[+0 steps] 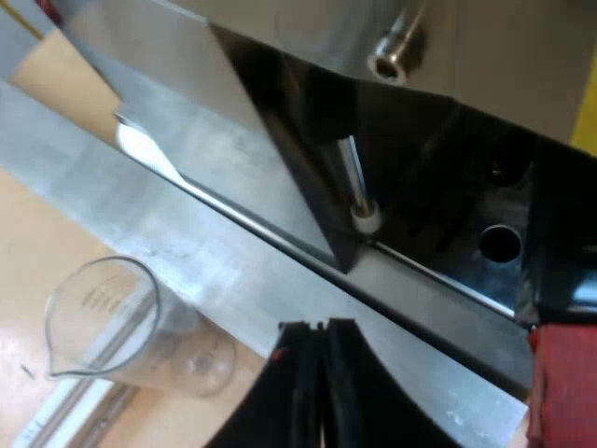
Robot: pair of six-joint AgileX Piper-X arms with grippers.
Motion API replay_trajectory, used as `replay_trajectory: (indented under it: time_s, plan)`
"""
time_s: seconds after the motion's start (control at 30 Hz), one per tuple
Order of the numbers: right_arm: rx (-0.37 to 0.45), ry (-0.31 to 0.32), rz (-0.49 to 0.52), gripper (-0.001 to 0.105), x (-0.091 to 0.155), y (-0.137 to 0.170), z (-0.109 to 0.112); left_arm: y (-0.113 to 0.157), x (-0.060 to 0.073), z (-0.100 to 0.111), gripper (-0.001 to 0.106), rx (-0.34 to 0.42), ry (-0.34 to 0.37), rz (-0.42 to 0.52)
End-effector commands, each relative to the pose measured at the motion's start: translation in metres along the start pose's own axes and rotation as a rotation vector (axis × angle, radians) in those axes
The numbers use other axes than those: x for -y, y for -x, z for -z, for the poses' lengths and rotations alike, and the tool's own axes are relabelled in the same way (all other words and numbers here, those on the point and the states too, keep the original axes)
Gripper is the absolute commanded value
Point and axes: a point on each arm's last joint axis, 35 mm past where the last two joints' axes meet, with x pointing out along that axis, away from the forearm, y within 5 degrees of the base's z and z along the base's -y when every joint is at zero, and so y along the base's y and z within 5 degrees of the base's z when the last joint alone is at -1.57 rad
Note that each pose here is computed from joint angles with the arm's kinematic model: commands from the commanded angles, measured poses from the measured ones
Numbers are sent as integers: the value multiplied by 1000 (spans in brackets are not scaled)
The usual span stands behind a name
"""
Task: Put the handle in the coffee machine
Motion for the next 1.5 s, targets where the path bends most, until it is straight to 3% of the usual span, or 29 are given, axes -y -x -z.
replay_trajectory:
  time_s: [0.03,0.13,0.43,0.63,0.77,0.9,1.1,1.33,1.5]
  plan:
    - [150,-194,59,23,26,1,-71,-13,2,-3,0,-49,13,-4]
    - [150,-191,59,23,26,1,-71,-25,2,0,0,-102,24,-4]
    - [150,-191,59,23,26,1,-71,-28,4,4,0,-129,43,18]
    - [150,-191,59,23,26,1,-71,-29,10,7,0,-164,59,59]
    - [150,-191,59,23,26,1,-71,-33,24,7,0,-215,75,133]
    - [150,-191,59,23,26,1,-71,-33,26,5,0,-213,69,137]
    - [150,-191,59,23,26,1,-71,-29,36,10,0,-235,134,240]
    - [149,-151,62,23,26,1,-71,-27,42,12,0,-219,197,331]
    - [149,-151,62,23,26,1,-71,-25,48,12,0,-183,285,420]
